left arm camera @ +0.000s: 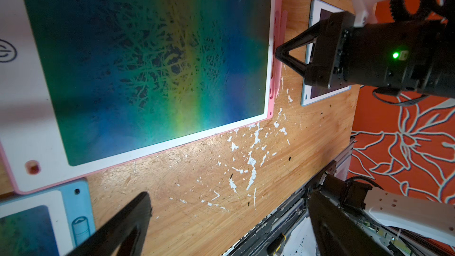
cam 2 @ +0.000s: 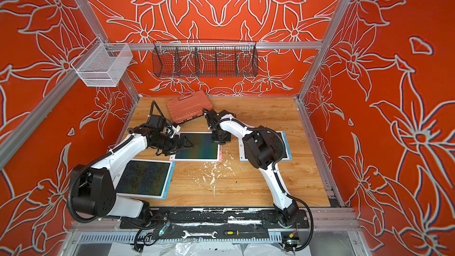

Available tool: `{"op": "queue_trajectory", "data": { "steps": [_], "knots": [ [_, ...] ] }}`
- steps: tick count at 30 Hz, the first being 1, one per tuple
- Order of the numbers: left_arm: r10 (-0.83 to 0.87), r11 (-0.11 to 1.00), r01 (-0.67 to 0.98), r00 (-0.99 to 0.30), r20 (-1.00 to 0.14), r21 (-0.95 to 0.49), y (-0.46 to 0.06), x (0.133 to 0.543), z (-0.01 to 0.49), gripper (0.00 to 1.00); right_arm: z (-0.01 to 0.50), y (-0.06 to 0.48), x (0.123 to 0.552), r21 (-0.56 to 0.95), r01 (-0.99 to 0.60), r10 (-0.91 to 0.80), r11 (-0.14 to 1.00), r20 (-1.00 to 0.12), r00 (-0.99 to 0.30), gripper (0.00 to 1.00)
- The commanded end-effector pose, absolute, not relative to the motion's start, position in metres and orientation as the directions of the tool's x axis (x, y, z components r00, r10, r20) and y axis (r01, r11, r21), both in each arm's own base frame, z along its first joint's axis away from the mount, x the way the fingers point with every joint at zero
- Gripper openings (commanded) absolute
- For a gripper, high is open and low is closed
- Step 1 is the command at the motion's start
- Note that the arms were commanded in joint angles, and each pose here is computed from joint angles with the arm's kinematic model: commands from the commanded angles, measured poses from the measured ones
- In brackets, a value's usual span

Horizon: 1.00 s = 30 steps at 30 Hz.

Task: Place the stylus back onto the writing tablet
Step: Place the stylus on the writing tablet.

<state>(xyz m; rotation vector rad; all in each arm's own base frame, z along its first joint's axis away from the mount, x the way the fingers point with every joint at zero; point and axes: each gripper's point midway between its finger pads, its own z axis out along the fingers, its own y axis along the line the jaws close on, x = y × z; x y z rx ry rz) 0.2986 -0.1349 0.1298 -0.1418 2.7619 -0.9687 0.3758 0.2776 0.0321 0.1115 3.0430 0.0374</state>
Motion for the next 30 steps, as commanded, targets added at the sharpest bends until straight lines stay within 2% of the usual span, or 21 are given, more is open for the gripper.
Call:
{"op": "queue_trajectory", "data": {
  "steps": [1, 30],
  "knots": [
    [-0.141, 0.777, 0.003, -0.974, -0.179, -0.629, -0.1376, 0.3009, 0.1338, 0.97, 0.0196, 0.2714, 0.3649, -0.015, 0.089, 0.088, 0.996, -0.056, -0.995, 0.0],
    [-0.137, 0.782, 0.005, -0.974, -0.18, -0.623, -0.138, 0.2999, 0.1329, 0.97, 0.0155, 0.2785, 0.3626, -0.022, 0.077, 0.076, 0.997, -0.049, -0.996, 0.0]
  ]
}}
